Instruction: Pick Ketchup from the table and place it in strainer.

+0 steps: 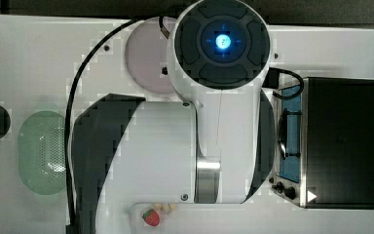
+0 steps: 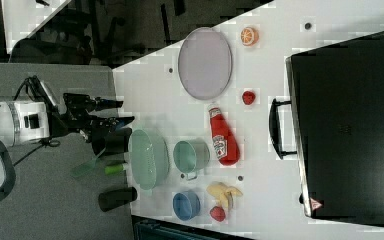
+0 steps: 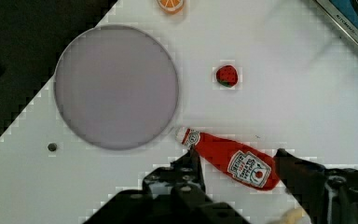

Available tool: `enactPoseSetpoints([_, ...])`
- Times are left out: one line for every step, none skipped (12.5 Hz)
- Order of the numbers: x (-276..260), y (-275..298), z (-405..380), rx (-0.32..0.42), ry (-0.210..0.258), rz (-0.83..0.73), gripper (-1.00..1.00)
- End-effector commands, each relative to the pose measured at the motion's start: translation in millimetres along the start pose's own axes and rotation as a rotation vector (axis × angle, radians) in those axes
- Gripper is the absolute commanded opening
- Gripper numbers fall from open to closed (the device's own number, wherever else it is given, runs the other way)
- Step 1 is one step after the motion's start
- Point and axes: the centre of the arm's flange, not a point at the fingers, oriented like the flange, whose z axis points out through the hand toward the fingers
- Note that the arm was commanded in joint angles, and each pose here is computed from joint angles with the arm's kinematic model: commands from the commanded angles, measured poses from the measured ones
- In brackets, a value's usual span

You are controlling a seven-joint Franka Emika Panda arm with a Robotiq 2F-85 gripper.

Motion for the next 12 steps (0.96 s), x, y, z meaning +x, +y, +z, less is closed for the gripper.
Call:
enactPoseSetpoints([-33, 55, -44, -0.035, -0.033, -0.019, 0.58])
enactPoseSetpoints([-33, 52, -36, -0.042, -0.041, -0.028, 0.80])
enactPoseSetpoints([-32, 50, -22, -0.059, -0.060, -0.039, 1.00])
enactPoseSetpoints([-32, 47, -5, -0.081, -0.083, -0.063, 1.00])
enactPoseSetpoints([-33, 44, 15, -0.100, -0.108, -0.109, 1.00])
enactPoseSetpoints([-33, 41, 35, -0.113, -0.130, -0.171, 1.00])
enactPoseSetpoints([-34, 38, 56, -0.122, -0.151, -0.249, 1.00])
enactPoseSetpoints([-35, 36, 77, -0.127, -0.173, -0.341, 1.00])
enactPoseSetpoints([-37, 34, 97, -0.127, -0.193, -0.444, 1.00])
enactPoseSetpoints([-38, 33, 118, -0.122, -0.211, -0.560, 1.00])
enactPoseSetpoints([-38, 32, 136, -0.107, -0.215, -0.683, 1.00])
enactPoseSetpoints([-39, 31, 152, -0.087, -0.205, -0.792, 1.00])
